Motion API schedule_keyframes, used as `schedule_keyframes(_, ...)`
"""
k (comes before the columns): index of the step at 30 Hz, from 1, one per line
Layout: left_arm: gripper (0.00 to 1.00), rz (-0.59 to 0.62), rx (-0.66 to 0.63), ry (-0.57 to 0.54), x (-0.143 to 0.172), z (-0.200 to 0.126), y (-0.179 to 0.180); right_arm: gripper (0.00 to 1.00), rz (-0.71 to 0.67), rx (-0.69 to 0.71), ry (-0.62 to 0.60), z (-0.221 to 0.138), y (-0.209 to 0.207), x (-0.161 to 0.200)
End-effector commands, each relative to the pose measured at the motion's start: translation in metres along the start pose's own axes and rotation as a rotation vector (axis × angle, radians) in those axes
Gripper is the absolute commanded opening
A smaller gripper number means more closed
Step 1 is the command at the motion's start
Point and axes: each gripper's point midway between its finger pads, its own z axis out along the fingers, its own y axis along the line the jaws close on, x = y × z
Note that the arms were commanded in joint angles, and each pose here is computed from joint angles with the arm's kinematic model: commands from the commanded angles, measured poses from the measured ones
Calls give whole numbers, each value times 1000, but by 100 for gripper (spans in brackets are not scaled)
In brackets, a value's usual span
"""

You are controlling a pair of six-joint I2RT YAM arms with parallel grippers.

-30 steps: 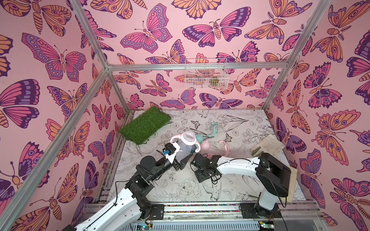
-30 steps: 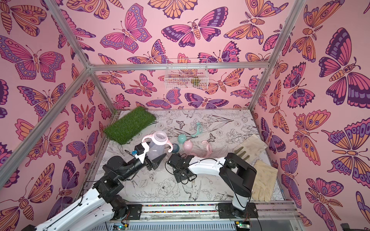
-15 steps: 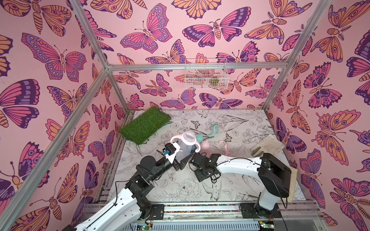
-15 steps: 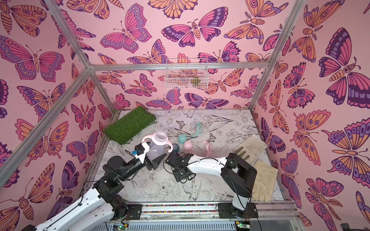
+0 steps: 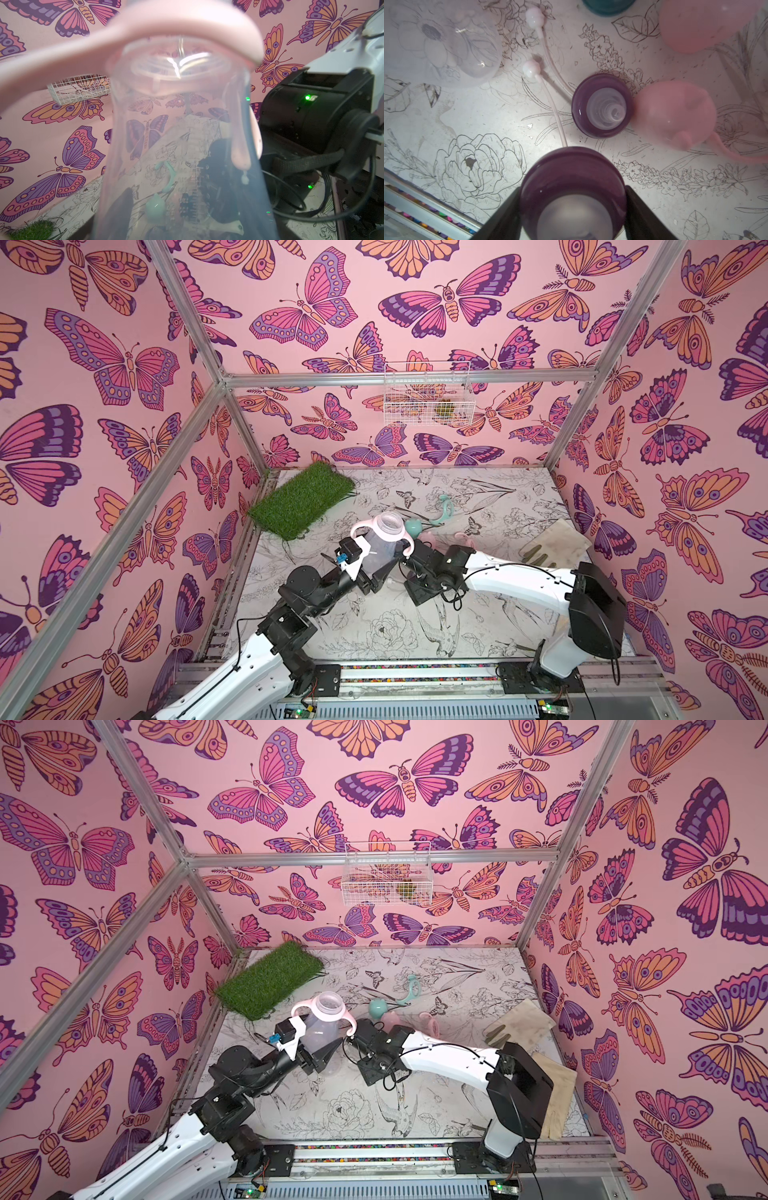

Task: Assemble the baby bottles
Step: Pick up the nipple from the center of the board.

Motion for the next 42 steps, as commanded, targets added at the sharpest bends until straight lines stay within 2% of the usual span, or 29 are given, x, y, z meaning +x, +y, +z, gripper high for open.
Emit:
schedule_keyframes(1,0,15,-17,-35,-8,-3,3,44,-26,-74,-40,-27,2,-16)
schedule_keyframes(8,0,11,-25,-39,-6,-1,4,44,-123,-202,-96,-81,11,-30)
schedule_keyframes(14,0,8,-26,-41,-3,1,5,44,-180,-244,-116,-116,15,-30)
schedule_keyframes(26,0,8,-8,-48,-1,2,1,44,-139,-144,-184,-149,-28,-36)
schedule_keyframes(35,0,-1,7,-50,18,4,-3,43,-205,-90,-287,-226,-41,-67)
schedule_keyframes(40,0,-17,25,-65,26,6,-7,43,-235,-96,-347,-255,-39,-79)
schedule_keyframes(41,0,-26,27,-34,44,4,-9,43,-241,-95,-360,-260,-38,-82)
schedule_keyframes(42,0,-31,25,-28,49,4,-9,43,-247,-96,-371,-265,-37,-86)
